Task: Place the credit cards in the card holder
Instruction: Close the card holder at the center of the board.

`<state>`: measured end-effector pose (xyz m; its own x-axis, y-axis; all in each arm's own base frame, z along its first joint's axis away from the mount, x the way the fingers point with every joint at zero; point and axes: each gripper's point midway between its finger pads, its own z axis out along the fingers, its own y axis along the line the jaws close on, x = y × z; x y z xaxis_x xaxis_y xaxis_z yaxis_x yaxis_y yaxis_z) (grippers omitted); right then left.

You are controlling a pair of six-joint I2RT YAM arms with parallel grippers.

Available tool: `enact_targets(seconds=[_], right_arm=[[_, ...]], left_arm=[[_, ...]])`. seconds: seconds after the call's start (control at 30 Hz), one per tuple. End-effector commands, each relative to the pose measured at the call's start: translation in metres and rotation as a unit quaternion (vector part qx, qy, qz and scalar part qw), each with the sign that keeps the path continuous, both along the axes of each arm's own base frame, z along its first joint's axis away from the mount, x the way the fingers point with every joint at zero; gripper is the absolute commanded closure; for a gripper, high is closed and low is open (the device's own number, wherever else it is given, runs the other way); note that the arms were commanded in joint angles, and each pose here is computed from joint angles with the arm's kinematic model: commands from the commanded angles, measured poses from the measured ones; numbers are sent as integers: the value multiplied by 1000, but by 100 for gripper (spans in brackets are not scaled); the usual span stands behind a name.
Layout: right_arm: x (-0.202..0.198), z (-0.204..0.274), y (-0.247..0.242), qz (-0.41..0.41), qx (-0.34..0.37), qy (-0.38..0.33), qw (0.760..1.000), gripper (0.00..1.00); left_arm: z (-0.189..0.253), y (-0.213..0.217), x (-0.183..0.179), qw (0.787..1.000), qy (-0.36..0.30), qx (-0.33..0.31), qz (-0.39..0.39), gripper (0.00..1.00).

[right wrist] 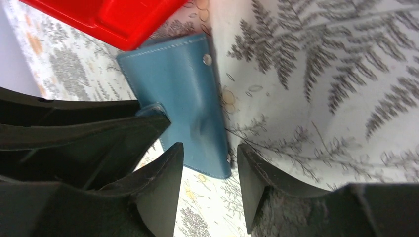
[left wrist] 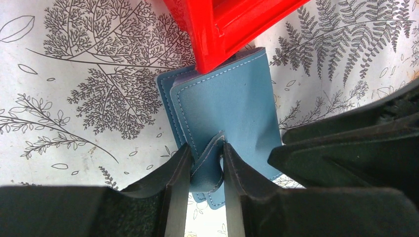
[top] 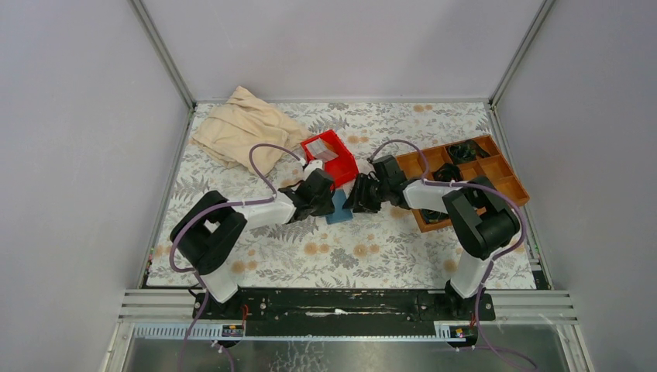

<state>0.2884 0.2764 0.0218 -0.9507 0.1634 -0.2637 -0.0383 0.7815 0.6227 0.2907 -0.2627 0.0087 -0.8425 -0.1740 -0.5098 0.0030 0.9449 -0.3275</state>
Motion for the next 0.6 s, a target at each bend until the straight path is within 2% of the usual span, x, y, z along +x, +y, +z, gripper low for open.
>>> enact_targets(seconds=[0.0, 0.23, 0.57], right_arm=[[-2, -13, 12, 21, 46, 5, 999, 48], [-34, -50, 6, 22, 64, 58, 996, 47], [-78, -64, 23, 44, 135, 96, 985, 47]], left_arm=[[-90, 85, -109, 963, 206, 168, -41, 76], [-110, 87, -135, 953, 254, 153, -56, 87], [-126, 87, -159, 942, 301, 135, -68, 90]])
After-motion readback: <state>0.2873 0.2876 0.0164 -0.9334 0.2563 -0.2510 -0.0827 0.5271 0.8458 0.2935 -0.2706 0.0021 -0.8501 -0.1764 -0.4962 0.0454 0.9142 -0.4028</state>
